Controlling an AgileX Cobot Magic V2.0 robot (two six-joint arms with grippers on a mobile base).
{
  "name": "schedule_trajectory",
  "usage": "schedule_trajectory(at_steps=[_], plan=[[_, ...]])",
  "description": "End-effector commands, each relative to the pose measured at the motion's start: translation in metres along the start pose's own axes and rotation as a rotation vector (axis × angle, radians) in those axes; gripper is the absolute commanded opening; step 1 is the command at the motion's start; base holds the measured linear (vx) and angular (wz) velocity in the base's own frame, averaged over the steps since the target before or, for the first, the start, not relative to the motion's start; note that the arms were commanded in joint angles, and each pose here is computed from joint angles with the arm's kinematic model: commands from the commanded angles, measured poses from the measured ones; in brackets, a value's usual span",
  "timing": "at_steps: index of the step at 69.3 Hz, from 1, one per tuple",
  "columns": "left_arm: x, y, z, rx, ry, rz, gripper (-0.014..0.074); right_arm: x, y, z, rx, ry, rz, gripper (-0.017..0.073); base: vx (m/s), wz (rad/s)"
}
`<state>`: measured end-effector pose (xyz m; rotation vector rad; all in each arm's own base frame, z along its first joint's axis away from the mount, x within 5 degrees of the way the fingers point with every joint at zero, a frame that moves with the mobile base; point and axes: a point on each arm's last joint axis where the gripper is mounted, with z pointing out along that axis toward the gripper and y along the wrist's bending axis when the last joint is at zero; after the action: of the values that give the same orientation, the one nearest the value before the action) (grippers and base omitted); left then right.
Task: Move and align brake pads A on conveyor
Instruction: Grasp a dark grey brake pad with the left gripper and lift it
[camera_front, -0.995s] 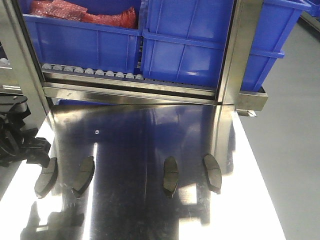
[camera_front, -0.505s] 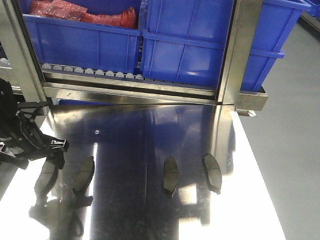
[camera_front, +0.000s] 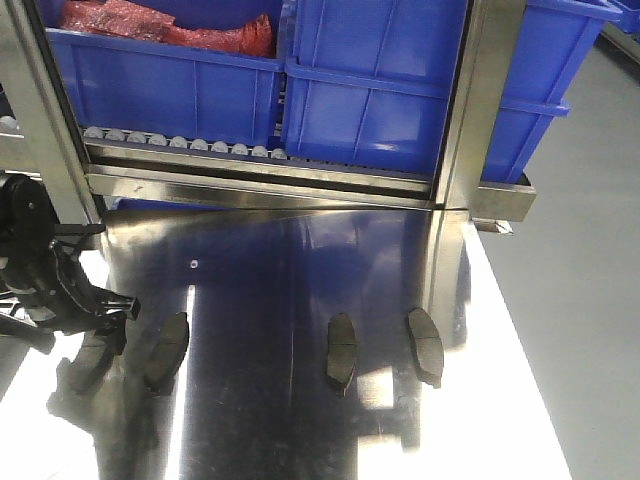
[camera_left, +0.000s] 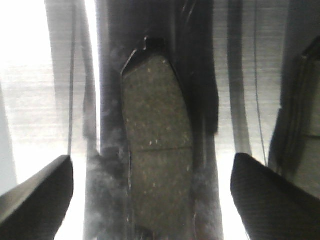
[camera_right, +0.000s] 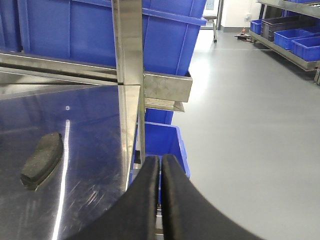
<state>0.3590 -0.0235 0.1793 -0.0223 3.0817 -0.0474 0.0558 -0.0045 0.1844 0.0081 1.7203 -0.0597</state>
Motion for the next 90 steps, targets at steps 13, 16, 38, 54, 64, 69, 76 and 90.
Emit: schedule_trajectory(at_steps=[13,16,38,54,64,69,76,90], plan=[[-0.01,-0.004,-0.02,0.011,-0.122,-0.004,0.059,-0.005,0.001,-0.001,-0.008,-0.076,-0.016,-0.0008,0.0,0.0],[-0.01,-0.004,-0.02,0.011,-0.126,-0.004,0.059,-0.005,0.001,-0.001,-0.008,-0.076,-0.016,-0.0008,0.0,0.0],[-0.011,-0.004,-0.014,0.009,-0.1,-0.003,0.0582,-0.005,0.001,-0.001,-0.008,-0.076,-0.016,-0.0008,0.0,0.0],[-0.01,-0.008,-0.008,0.009,-0.078,-0.01,0.0444,-0.005,0.001,-0.001,-0.008,-0.076,-0.016,-0.0008,0.0,0.0],[-0.009,-0.01,-0.007,0.001,-0.066,0.001,0.0157,-0.005,0.001,-0.001,-0.008,-0.076,-0.016,-0.0008,0.0,0.0],[-0.009,-0.01,-0.007,0.001,-0.058,0.001,-0.001,-0.005,0.001,-0.001,-0.008,-0.076,-0.016,-0.0008,0.0,0.0],[-0.008,-0.01,-0.007,0.0,-0.047,0.001,-0.0008,-0.005,0.001,-0.001,-0.008,-0.076,-0.016,-0.0008,0.0,0.0],[-0.006,-0.01,-0.016,0.0,-0.055,0.002,-0.0008,-0.005,0.001,-0.001,-0.008,-0.076,-0.016,-0.0008,0.0,0.0]])
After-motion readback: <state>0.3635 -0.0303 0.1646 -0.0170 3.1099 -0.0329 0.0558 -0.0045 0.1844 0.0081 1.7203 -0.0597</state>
